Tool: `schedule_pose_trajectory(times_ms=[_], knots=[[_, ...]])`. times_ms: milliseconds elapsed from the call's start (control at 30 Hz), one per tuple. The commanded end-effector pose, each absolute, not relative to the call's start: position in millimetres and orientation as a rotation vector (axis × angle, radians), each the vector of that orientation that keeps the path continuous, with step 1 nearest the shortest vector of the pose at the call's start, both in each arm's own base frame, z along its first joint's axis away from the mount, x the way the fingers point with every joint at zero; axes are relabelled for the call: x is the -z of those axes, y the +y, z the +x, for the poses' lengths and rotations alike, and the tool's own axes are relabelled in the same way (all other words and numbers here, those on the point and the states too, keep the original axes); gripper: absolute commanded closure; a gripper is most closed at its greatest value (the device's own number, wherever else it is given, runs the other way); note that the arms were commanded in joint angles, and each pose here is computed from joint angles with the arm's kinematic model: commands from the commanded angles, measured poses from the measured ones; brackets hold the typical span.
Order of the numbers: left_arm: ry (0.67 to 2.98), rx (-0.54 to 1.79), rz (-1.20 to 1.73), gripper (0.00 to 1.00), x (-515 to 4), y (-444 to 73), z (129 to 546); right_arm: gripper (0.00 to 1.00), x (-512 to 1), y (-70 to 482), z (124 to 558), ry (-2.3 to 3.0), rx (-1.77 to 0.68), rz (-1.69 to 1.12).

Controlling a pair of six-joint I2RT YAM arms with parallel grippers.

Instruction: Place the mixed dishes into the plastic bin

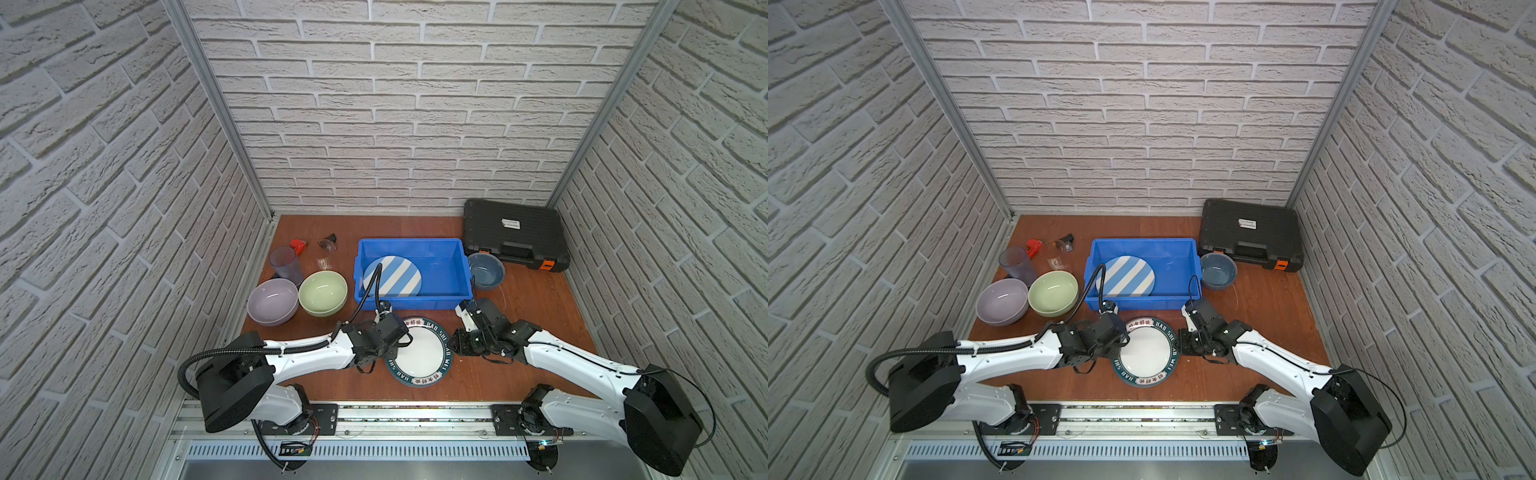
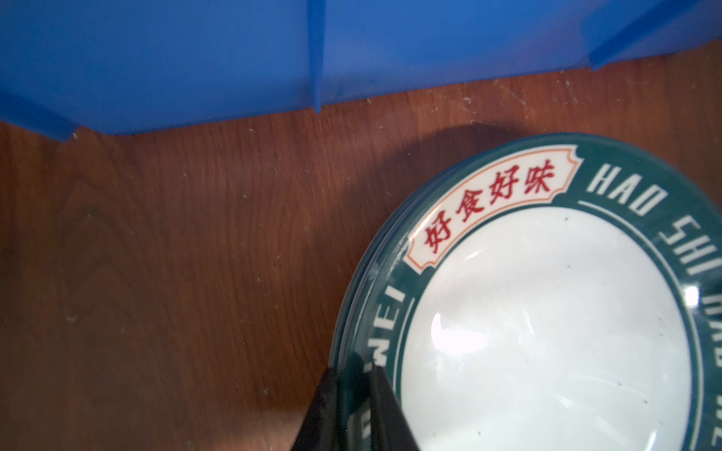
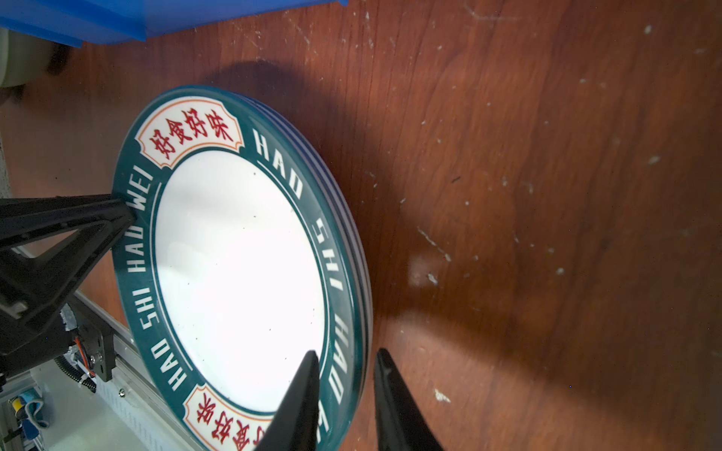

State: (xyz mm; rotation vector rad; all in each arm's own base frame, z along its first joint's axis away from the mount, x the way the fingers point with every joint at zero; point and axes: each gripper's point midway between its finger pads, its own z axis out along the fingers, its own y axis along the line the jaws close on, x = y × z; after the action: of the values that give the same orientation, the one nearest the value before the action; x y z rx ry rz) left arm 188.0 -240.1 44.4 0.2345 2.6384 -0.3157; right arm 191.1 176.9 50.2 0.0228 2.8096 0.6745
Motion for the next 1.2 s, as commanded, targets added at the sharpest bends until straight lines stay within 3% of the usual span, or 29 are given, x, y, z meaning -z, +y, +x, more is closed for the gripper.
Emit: schedule_pose_trajectory(times_ms=[0, 1167], knots=[[2.702, 0.301, 0.270, 0.83, -31, -239, 176, 0.74, -54, 182, 193, 2.789, -0.701, 0.002], [2.711, 0.324, 0.239, 0.84, -24, -240, 173, 0.80, -98, 230, 200, 2.563, -1.197, 0.068]])
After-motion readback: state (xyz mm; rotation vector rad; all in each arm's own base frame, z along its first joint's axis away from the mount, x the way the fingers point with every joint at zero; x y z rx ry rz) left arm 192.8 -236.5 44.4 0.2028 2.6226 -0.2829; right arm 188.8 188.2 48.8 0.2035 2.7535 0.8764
